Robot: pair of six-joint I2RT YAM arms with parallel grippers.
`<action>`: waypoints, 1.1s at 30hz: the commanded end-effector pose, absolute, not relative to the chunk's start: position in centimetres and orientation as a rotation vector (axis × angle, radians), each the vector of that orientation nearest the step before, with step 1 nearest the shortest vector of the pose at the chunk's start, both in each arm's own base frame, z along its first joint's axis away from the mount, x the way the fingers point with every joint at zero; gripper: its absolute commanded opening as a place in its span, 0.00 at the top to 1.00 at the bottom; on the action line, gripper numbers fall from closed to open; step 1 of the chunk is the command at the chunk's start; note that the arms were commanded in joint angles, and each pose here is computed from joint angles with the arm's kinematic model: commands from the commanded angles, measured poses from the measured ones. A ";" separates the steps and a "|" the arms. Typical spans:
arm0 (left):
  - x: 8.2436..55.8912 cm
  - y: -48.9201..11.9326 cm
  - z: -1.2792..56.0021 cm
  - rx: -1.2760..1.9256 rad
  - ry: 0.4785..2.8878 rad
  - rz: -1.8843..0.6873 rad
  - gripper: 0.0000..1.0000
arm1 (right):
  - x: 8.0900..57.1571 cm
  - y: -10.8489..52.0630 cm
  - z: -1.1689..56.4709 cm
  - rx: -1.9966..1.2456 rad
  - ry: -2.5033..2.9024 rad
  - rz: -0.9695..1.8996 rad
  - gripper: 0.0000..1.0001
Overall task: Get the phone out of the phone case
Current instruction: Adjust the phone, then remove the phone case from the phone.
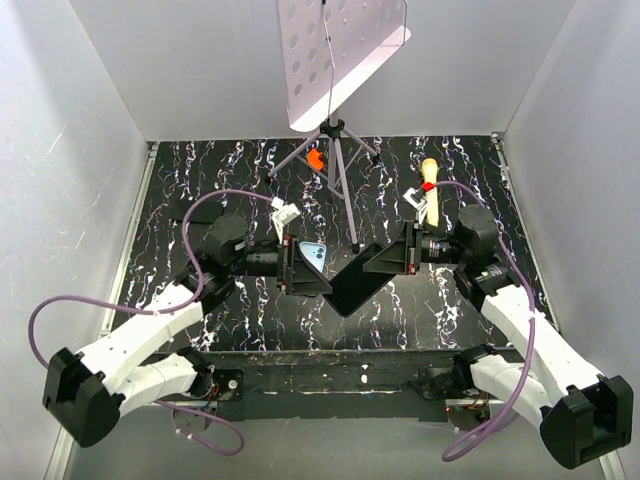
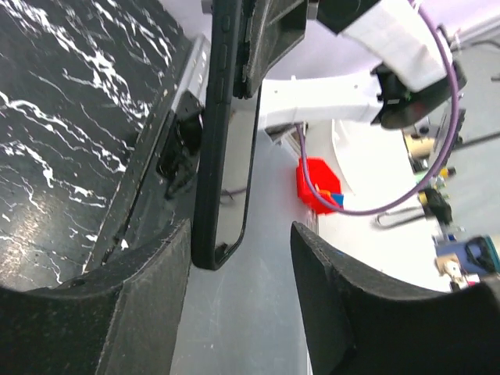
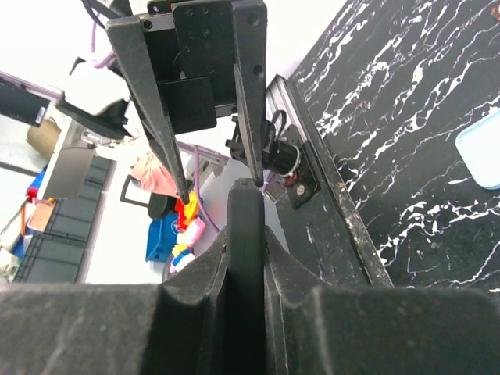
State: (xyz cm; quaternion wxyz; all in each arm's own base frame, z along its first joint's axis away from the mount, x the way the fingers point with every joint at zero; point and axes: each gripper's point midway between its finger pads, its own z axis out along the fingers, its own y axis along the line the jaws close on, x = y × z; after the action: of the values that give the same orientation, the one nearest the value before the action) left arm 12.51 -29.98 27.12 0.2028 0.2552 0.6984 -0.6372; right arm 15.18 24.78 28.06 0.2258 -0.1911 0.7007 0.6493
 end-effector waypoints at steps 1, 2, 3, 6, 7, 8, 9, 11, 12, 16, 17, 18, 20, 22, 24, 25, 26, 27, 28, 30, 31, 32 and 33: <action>13.7 -28.8 28.4 0.528 1.939 -1.707 0.52 | 15.4 24.1 31.7 -0.485 1.827 1.793 0.99; 13.7 -28.5 28.5 0.502 1.943 -1.694 0.53 | 15.3 24.1 32.0 -0.497 1.829 1.799 0.99; 13.6 -28.3 28.9 0.491 1.918 -1.696 0.54 | 15.1 24.1 32.2 -0.507 1.828 1.799 0.99; 13.2 -28.2 29.7 0.506 1.854 -1.728 0.52 | 15.2 24.0 32.6 -0.522 1.829 1.798 0.99; 13.1 -28.3 29.9 0.522 1.852 -1.740 0.51 | 15.1 24.0 32.8 -0.527 1.826 1.802 0.99; 12.8 -28.5 29.9 0.549 1.859 -1.758 0.50 | 15.1 24.0 33.0 -0.537 1.817 1.806 0.99; 12.8 -28.6 29.5 0.562 1.883 -1.766 0.49 | 15.1 24.1 33.1 -0.534 1.815 1.813 0.99; 12.8 -28.8 29.2 0.591 1.901 -1.764 0.49 | 15.0 24.1 33.7 -0.545 1.797 1.824 0.99; 12.6 -28.8 29.2 0.607 1.895 -1.773 0.49 | 15.0 24.1 33.9 -0.549 1.791 1.831 0.99; 12.5 -28.9 29.0 0.644 1.902 -1.773 0.52 | 14.8 24.1 34.3 -0.561 1.779 1.843 0.99; 12.6 -28.9 28.9 0.644 1.912 -1.759 0.53 | 14.7 24.1 34.5 -0.566 1.775 1.845 0.99; 12.5 -28.9 29.0 0.648 1.906 -1.765 0.56 | 14.6 24.1 34.6 -0.571 1.769 1.847 0.99; 12.2 -29.0 29.7 0.673 1.860 -1.804 0.69 | 14.7 24.0 34.5 -0.567 1.778 1.851 0.99; 11.8 -29.1 30.6 0.719 1.797 -1.850 0.76 | 14.6 24.1 34.6 -0.577 1.771 1.855 0.99; 11.2 -29.1 31.0 0.762 1.764 -1.898 0.80 | 14.5 24.1 34.8 -0.582 1.766 1.872 0.99; 10.9 -29.2 31.3 0.790 1.746 -1.911 0.82 | 14.3 24.1 35.0 -0.592 1.756 1.881 0.99; 10.8 -29.2 31.5 0.806 1.737 -1.920 0.83 | 14.2 24.0 35.1 -0.599 1.753 1.886 0.99; 10.9 -29.3 31.6 0.821 1.733 -1.926 0.85 | 14.1 24.0 35.2 -0.603 1.746 1.888 0.99; 10.8 -29.4 31.7 0.835 1.731 -1.932 0.87 | 14.0 24.0 35.4 -0.608 1.742 1.890 0.99; 10.8 -29.6 31.9 0.871 1.722 -1.946 0.91 | 13.8 23.9 35.7 -0.626 1.731 1.892 0.99; 10.9 -29.6 31.9 0.876 1.718 -1.959 0.95 | 13.7 23.9 36.0 -0.631 1.724 1.895 0.99; 10.8 -29.7 32.1 0.893 1.704 -1.972 0.99 | 13.6 23.9 36.3 -0.632 1.716 1.900 0.99; 10.8 -29.8 32.1 0.907 1.687 -1.983 1.00 | 13.5 23.9 36.6 -0.633 1.706 1.909 0.99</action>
State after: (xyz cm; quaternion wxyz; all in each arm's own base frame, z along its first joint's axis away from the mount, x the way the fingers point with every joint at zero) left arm 11.48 -29.68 29.45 0.1750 0.2702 0.6529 -0.6857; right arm 14.48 24.02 32.33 0.2139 -0.1921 0.6679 0.6865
